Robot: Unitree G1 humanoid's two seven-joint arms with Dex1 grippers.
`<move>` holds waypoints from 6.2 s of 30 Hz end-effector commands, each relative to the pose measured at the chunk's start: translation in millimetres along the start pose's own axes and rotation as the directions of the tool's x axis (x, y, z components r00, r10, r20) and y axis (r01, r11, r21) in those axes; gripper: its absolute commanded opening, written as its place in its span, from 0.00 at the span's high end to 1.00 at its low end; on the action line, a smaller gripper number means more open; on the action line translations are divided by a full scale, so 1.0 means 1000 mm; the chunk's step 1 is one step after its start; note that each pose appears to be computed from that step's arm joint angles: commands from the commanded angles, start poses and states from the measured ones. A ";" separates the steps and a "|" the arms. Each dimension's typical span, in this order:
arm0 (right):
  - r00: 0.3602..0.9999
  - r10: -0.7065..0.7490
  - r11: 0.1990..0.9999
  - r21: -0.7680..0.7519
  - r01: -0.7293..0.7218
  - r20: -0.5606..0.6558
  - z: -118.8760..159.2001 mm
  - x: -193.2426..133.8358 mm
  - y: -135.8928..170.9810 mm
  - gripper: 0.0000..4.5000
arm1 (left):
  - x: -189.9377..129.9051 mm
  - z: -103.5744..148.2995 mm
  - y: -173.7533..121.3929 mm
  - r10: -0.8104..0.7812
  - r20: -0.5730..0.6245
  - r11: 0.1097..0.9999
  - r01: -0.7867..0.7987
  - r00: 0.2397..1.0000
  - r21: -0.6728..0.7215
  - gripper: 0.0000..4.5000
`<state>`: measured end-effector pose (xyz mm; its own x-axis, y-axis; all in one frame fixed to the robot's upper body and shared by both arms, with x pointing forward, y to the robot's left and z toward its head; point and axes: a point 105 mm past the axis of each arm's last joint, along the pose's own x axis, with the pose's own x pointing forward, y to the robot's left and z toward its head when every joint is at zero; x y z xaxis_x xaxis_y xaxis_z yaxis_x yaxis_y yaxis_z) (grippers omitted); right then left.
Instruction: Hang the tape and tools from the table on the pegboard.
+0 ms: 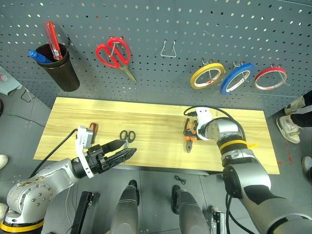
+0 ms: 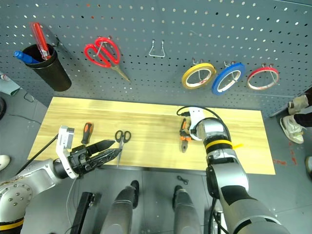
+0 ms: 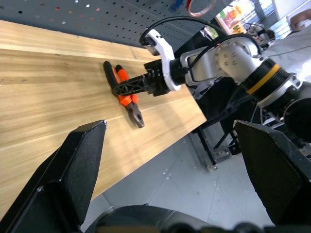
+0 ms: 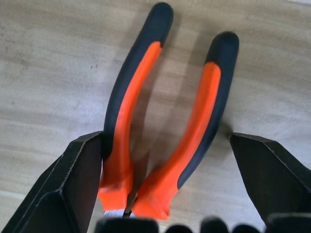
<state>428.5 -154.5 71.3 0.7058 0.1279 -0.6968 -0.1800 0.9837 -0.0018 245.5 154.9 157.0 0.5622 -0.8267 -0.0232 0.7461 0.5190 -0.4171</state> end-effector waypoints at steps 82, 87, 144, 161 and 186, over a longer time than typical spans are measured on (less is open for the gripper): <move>0.243 0.369 0.885 -0.419 0.203 0.897 0.153 -0.175 0.077 0.01 | 0.025 0.096 -0.004 0.011 0.283 0.982 -0.064 0.959 0.178 0.00; 0.380 0.473 0.835 -0.542 0.095 0.795 0.115 -0.179 0.069 0.01 | 0.021 0.066 0.024 0.191 0.219 0.948 -0.237 0.957 0.211 0.00; 0.445 0.874 0.368 -0.865 -0.341 0.196 0.013 -0.179 0.093 0.00 | 0.045 -0.051 0.099 0.782 0.002 0.595 -0.748 0.623 0.294 0.94; 0.456 0.878 0.326 -0.881 -0.343 0.147 0.025 -0.175 0.091 0.00 | 0.061 -0.061 0.118 0.843 -0.096 0.536 -0.814 0.529 0.225 0.01; 0.447 0.874 0.378 -0.843 -0.382 0.190 0.023 -0.176 0.096 0.00 | 0.056 -0.065 0.120 0.833 -0.160 0.553 -0.802 0.529 0.227 1.00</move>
<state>309.5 -80.8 199.4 0.2967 0.9302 -0.2160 -0.9231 0.2215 -0.3144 350.5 156.8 57.4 0.8813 -0.0375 -0.4711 0.0380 0.9992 -0.0083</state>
